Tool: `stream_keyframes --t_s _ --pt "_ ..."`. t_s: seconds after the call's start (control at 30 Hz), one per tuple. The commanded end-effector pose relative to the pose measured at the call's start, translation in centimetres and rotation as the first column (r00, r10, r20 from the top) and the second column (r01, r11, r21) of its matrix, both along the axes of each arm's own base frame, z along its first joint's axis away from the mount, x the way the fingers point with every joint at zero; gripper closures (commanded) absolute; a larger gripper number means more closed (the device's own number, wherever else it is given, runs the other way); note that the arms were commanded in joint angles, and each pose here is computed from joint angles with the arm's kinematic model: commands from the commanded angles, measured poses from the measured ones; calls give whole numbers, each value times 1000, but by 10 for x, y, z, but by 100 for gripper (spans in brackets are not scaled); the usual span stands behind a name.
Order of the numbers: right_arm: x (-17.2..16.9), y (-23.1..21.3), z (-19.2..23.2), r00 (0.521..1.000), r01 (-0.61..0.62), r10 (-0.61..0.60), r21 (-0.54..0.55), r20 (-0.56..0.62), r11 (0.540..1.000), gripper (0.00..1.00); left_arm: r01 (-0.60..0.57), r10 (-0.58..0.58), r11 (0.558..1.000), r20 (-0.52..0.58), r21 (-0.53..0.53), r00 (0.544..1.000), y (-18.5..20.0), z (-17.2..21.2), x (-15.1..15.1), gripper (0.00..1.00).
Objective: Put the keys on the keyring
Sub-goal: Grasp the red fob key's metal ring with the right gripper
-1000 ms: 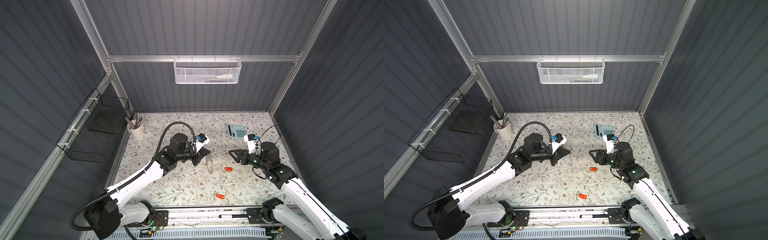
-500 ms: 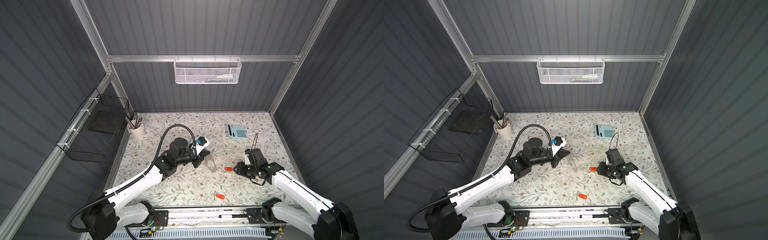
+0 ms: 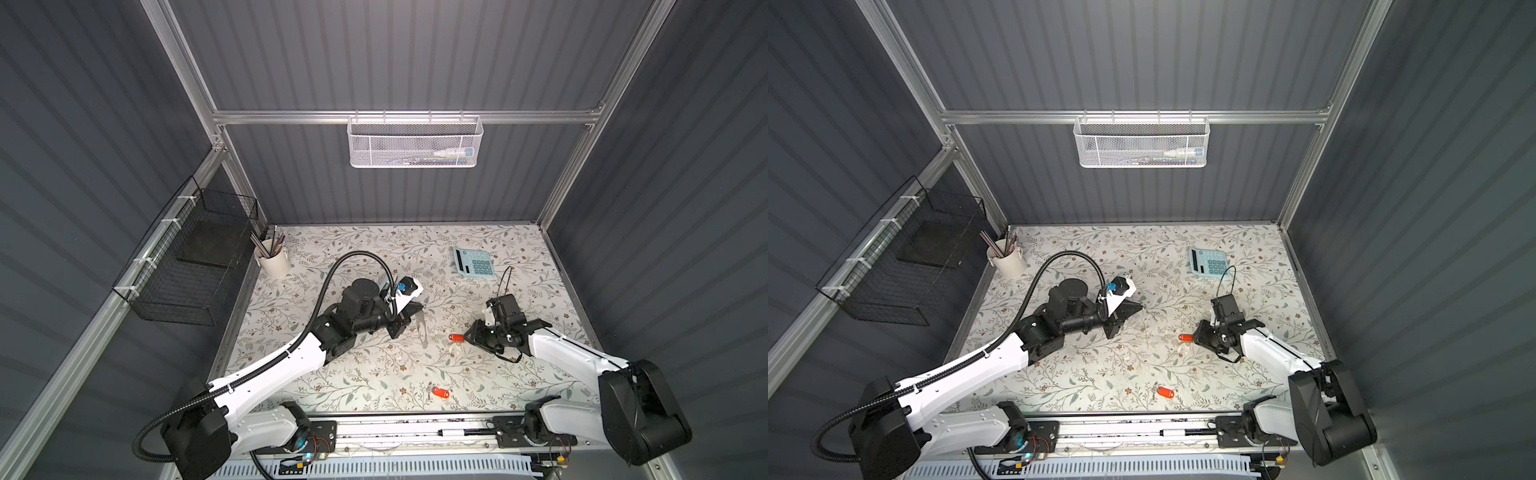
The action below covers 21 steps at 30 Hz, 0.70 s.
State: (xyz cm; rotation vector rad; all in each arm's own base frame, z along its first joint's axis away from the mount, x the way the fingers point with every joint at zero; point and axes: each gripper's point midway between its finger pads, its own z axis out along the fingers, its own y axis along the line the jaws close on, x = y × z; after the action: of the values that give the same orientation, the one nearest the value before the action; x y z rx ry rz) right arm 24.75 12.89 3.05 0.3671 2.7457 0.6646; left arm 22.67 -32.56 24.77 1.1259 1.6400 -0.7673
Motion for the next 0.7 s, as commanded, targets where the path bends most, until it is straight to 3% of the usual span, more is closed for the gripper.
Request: stream_keyframes --t_s 0.0,0.23,0.67 --pt "0 8 -4 999 -33 33 51 2 998 64 9 -8 1000 46 -23 999 0 11 -2 100" --pt "1 12 -6 999 -41 39 106 13 994 77 13 -12 1000 43 -24 999 -1 11 -3 100" --pt "4 8 -7 999 -26 23 99 29 995 83 26 -25 999 38 -31 999 -2 13 -5 100"
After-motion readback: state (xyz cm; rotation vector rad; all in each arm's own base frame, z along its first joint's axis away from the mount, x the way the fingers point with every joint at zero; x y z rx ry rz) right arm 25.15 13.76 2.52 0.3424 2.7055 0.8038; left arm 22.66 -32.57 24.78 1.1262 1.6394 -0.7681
